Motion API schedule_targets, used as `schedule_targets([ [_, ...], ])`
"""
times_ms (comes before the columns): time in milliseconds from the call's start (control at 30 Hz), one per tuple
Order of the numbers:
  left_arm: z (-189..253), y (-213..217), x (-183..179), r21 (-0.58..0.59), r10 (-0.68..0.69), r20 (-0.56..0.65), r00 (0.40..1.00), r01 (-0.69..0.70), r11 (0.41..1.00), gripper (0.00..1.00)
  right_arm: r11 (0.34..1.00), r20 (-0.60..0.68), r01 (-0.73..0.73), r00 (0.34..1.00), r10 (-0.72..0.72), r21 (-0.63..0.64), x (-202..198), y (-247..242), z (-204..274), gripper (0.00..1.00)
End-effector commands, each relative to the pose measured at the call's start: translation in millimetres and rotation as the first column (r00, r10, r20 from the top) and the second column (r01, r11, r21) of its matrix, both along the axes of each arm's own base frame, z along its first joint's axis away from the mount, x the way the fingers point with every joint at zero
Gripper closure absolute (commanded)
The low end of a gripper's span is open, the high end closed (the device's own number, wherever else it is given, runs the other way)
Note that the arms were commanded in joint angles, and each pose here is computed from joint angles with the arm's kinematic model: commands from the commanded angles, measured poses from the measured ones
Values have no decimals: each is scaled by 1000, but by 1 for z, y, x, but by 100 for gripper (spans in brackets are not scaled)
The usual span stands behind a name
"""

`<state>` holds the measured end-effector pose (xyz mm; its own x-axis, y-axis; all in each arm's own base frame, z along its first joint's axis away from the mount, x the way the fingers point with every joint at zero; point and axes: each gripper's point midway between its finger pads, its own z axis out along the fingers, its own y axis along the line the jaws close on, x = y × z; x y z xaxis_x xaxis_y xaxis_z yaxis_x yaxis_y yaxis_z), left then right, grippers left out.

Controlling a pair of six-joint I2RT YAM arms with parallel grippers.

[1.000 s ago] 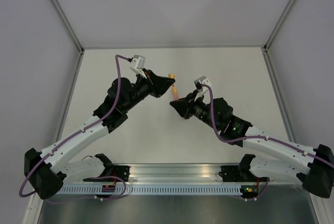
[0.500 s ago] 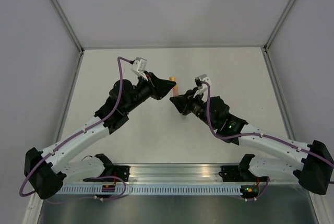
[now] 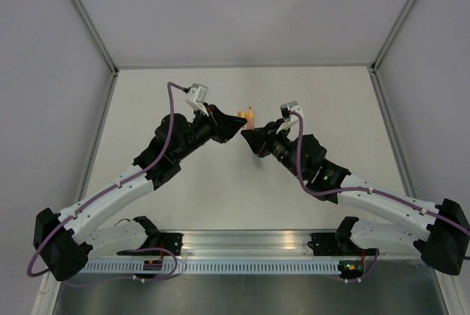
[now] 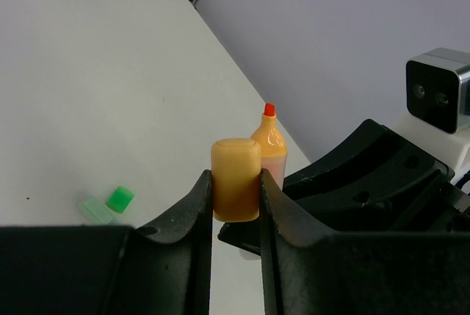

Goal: Insert the pens into the pen caps

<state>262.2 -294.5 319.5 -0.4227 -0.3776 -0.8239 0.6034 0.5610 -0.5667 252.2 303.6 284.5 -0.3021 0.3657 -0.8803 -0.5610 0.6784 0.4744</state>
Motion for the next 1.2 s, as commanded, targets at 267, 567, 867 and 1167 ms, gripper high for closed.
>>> schedule_targets([
  [267, 46, 4, -7, -100, 0, 65, 998, 6, 995, 98, 996, -7, -61, 998, 62, 69, -9, 9, 8, 100],
  [567, 63, 6, -8, -138, 7, 100, 995, 7, 990, 98, 994, -43, -98, 994, 100, 45, -14, 19, -6, 100],
  [867, 67, 7, -8, -134, 13, 107, 994, 2, 991, 98, 990, -48, -133, 990, 134, 41, -21, 25, -9, 100],
  [1167, 68, 9, -1, -120, 42, 122, 992, -28, 992, 98, 982, -43, -177, 983, 179, 61, -36, 30, -7, 100],
])
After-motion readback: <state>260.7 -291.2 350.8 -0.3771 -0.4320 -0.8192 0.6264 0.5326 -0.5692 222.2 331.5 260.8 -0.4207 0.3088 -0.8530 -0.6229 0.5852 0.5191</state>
